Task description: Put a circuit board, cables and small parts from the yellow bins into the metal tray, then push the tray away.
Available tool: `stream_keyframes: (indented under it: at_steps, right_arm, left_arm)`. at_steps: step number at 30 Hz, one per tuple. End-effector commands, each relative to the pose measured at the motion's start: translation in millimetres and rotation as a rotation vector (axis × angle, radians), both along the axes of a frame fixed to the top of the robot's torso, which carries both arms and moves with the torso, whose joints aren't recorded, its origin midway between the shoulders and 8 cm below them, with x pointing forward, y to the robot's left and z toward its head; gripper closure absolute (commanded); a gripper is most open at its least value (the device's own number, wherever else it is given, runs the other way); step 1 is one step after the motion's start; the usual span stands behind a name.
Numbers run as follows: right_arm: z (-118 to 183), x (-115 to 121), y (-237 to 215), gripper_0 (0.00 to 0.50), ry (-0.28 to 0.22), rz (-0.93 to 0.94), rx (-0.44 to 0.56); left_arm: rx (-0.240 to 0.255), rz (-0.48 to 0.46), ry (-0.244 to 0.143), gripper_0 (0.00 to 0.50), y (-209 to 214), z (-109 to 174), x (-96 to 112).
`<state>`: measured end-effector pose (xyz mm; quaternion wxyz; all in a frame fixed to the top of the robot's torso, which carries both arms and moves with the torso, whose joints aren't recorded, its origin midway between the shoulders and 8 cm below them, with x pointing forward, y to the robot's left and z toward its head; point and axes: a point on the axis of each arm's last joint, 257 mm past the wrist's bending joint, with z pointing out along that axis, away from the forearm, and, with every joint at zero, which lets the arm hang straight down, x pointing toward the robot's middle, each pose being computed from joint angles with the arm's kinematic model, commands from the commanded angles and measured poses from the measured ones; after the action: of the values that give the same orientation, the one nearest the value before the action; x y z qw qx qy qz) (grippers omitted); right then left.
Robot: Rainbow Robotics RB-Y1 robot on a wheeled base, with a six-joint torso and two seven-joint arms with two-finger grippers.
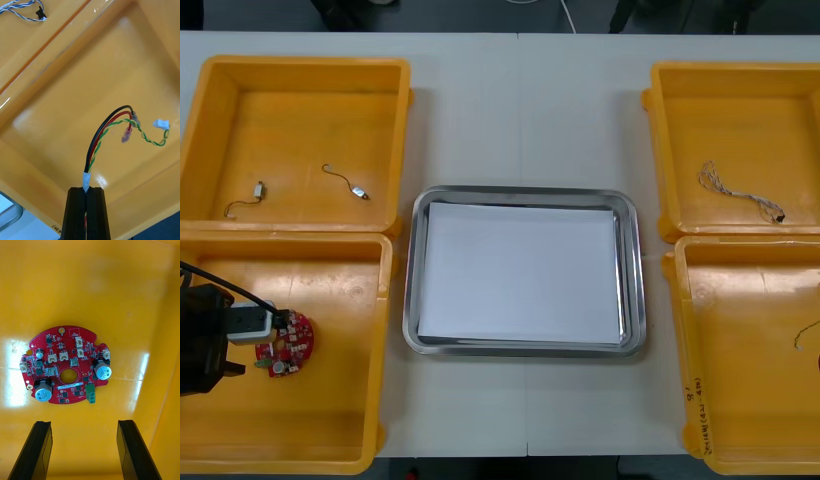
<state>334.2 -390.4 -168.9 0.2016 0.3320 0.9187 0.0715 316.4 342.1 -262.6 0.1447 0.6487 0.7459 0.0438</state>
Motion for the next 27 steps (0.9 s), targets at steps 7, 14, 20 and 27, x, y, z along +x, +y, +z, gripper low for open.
stream_keyframes:
  at_steps: [7,14,20,27]
  right_arm:
    - [52,2,7,0.500,-0.066,0.213,-0.148]
    - [61,3,18,0.500,-0.080,0.376,-0.225]
    - [67,6,31,0.500,-0.092,0.531,-0.297]
    - [70,5,58,0.500,-0.104,0.672,-0.362]
  left_arm:
    - [-0.003,-0.073,-0.047,0.000,-1,-7,-5]
    - [-0.012,-0.054,-0.042,0.000,3,-20,-5]
    - [-0.033,-0.036,-0.044,0.000,2,-40,-2]
    - [-0.024,-0.035,-0.018,0.000,2,-53,-10]
